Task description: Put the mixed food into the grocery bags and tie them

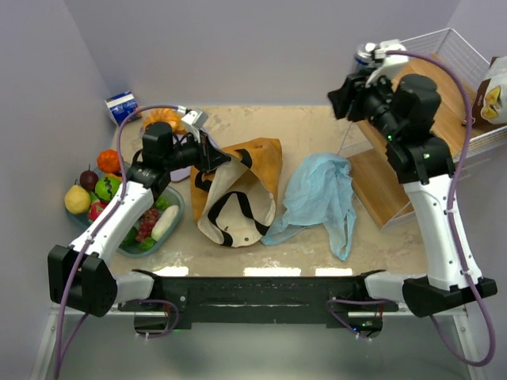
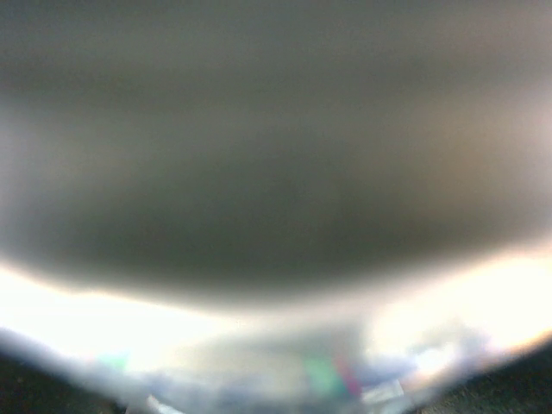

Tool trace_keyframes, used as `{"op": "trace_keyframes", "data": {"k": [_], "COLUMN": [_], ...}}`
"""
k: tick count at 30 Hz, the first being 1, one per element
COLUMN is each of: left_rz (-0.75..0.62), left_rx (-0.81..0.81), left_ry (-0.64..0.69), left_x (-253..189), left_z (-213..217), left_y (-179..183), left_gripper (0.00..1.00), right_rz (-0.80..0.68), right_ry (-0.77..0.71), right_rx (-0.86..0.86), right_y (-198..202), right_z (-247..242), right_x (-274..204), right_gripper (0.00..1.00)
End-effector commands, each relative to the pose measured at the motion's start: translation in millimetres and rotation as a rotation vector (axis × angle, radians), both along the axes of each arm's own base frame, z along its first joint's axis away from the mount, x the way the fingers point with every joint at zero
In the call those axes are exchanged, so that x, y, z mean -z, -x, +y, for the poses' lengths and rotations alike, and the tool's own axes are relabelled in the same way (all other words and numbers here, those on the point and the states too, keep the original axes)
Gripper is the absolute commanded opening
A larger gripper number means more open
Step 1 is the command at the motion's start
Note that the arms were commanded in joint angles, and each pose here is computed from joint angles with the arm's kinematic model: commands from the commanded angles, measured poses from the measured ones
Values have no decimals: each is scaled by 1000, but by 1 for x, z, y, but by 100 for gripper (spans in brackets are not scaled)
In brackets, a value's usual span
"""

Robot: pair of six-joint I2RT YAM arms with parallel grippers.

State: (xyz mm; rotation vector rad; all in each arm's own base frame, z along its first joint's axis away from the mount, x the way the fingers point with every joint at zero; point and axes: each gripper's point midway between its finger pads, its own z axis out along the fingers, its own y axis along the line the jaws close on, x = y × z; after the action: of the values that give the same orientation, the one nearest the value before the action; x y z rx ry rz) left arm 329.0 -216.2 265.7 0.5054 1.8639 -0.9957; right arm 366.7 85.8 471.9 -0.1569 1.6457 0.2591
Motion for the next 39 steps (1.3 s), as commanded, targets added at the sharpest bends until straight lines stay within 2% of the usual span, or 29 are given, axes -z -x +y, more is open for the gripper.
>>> {"op": "trace_keyframes", "data": {"k": [1, 9, 14, 17, 21, 23, 31, 39], "left_rz": [-33, -24, -17, -16, -22, -26, -32, -12], "left_rx": [4, -32, -39, -39, -51, -54, -11, 80], "left_ry": [19, -3, -7, -7, -13, -12, 21, 116], "left_x": [-7, -1, 2, 2, 1, 0, -6, -15], "left_z": [-1, 4, 5, 5, 7, 9, 4, -11], "left_y": [-4, -11, -12, -12, -13, -14, -6, 5], "left_gripper": [0, 0, 0, 0, 0, 0, 0, 0], "right_rz": [-28, 176, 240, 332, 426, 439, 496, 499], "right_ry": [-62, -69, -57, -49, -51, -75, 24, -62], "right_rx": [-204, -457, -621, -641, -559, -514, -234, 32], "right_y": [32, 73, 128, 148, 148, 144, 112, 55], "right_z": [68, 175, 258, 286, 287, 285, 258, 220], "right_x": [-6, 83, 133, 177, 228, 240, 312, 324], "right_gripper": [0, 0, 0, 0, 0, 0, 0, 0]}}
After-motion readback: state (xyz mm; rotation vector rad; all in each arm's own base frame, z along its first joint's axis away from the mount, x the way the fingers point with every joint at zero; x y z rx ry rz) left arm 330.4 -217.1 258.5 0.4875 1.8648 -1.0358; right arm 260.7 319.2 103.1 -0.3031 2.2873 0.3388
